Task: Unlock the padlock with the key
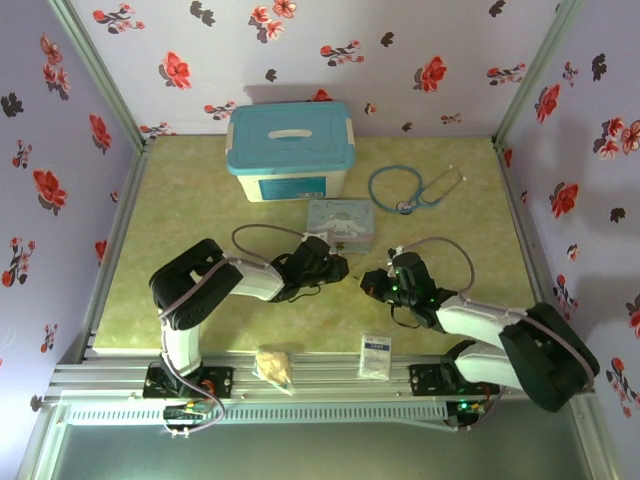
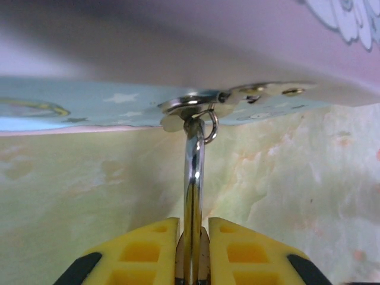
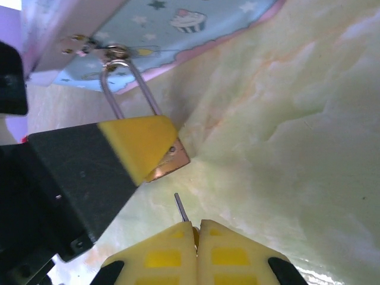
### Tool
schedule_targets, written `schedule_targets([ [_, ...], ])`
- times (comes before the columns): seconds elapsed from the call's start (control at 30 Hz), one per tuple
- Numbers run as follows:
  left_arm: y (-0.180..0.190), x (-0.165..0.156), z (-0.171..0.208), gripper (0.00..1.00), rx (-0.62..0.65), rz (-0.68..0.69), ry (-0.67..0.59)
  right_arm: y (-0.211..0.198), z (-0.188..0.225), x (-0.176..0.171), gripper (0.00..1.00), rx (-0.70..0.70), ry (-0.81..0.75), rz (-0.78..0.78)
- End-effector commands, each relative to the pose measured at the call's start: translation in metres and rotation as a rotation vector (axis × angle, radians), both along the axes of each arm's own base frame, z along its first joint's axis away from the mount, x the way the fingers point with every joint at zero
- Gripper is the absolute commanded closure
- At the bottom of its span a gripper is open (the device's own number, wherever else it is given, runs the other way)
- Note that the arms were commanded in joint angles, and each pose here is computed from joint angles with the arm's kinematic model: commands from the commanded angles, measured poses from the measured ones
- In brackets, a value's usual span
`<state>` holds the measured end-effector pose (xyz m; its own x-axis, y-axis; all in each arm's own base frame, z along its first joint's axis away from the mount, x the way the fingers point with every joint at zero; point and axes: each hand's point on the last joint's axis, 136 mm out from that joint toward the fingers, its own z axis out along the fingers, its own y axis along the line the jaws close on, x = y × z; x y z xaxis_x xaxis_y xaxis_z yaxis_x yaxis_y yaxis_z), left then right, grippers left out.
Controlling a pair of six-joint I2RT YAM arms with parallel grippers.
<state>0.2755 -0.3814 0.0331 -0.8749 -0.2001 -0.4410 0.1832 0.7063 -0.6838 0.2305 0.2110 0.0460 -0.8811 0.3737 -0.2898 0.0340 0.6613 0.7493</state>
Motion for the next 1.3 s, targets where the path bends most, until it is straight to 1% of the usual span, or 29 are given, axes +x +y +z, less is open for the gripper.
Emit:
schedule_targets([
  [0.0,0.003,0.007,0.020,1.00,-0.117,0.102,0.006,0.014,0.009,-0.002,1.00,0.113,0.015,0.045],
  [0.13,0.009,0.007,0.025,1.00,-0.141,0.141,0.001,0.017,0.009,0.000,1.00,0.120,0.022,0.047],
  [0.3,0.022,0.007,0.023,1.00,-0.235,0.243,0.019,0.020,0.007,0.000,1.00,0.145,0.056,0.039],
  [0.53,0.037,-0.002,0.022,1.00,-0.272,0.341,-0.003,0.028,0.010,0.003,1.00,0.179,0.057,0.057],
  [0.67,0.039,-0.002,0.025,1.00,-0.303,0.363,-0.019,0.030,0.012,0.004,1.00,0.197,0.053,0.056],
  [0.83,0.031,-0.001,0.021,1.00,-0.440,0.387,0.025,0.035,0.017,0.007,1.00,0.264,0.065,0.026],
  [0.9,0.029,0.000,0.023,1.00,-0.450,0.388,0.029,0.036,0.015,0.008,1.00,0.285,0.085,0.003],
  [1.0,0.027,-0.001,0.028,1.00,-0.456,0.382,0.025,0.036,0.018,0.010,1.00,0.321,0.075,-0.029],
  [1.13,0.029,-0.001,0.028,1.00,-0.459,0.395,0.035,0.030,0.010,0.010,1.00,0.283,0.076,-0.049],
  [1.27,0.029,-0.001,0.021,1.00,-0.497,0.421,0.078,0.030,0.009,0.008,1.00,0.284,0.081,-0.045],
])
